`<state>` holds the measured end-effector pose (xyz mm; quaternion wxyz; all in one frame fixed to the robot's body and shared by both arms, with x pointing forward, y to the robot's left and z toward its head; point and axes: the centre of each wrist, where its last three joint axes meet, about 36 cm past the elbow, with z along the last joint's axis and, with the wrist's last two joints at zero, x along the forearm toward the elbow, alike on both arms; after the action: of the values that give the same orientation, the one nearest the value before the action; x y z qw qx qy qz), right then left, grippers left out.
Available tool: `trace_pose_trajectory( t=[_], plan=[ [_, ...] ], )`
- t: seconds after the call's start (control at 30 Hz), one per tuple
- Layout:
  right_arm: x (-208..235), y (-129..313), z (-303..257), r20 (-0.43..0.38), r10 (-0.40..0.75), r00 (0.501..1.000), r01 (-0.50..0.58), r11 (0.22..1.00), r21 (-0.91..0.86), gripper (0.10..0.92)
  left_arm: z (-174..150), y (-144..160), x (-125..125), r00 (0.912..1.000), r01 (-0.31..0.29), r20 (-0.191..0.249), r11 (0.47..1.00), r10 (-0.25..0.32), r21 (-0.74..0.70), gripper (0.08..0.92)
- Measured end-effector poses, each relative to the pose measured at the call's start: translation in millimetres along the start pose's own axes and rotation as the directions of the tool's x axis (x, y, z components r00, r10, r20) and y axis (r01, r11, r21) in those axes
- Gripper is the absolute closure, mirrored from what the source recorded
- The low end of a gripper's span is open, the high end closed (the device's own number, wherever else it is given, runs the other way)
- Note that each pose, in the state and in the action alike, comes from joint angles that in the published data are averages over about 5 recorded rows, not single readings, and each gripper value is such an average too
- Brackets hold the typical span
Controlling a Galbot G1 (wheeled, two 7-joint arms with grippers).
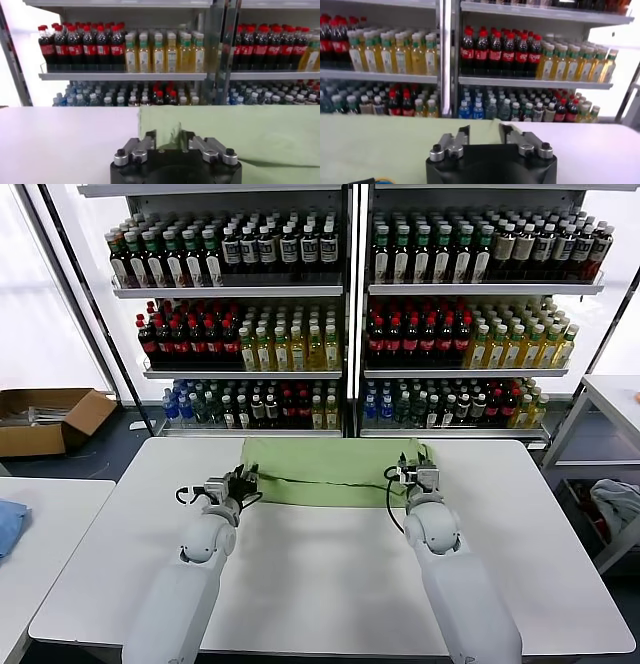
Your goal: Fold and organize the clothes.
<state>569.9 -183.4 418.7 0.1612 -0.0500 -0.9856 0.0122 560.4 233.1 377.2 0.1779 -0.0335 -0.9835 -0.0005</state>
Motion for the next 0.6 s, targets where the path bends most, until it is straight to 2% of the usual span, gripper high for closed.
trace_pose_trajectory(
  t=[0.27,0.43,0.6],
  plan=[
    [14,-11,-1,-0.010,0.041,0.999,-0.041,0.999,-0.006,0.222,-7,-2,14,1.0000,0.002,0.002,1.000,-0.002,-0.013,0.323],
    [33,-26,7,-0.011,0.061,0.998,-0.061,0.998,0.000,0.200,-5,-3,28,1.0000,-0.001,0.002,1.000,0.002,-0.027,0.200],
    [54,-42,18,-0.019,0.083,0.996,-0.082,0.997,0.015,0.200,2,-1,41,1.0000,0.004,-0.009,0.999,-0.005,-0.039,0.178]
  ],
)
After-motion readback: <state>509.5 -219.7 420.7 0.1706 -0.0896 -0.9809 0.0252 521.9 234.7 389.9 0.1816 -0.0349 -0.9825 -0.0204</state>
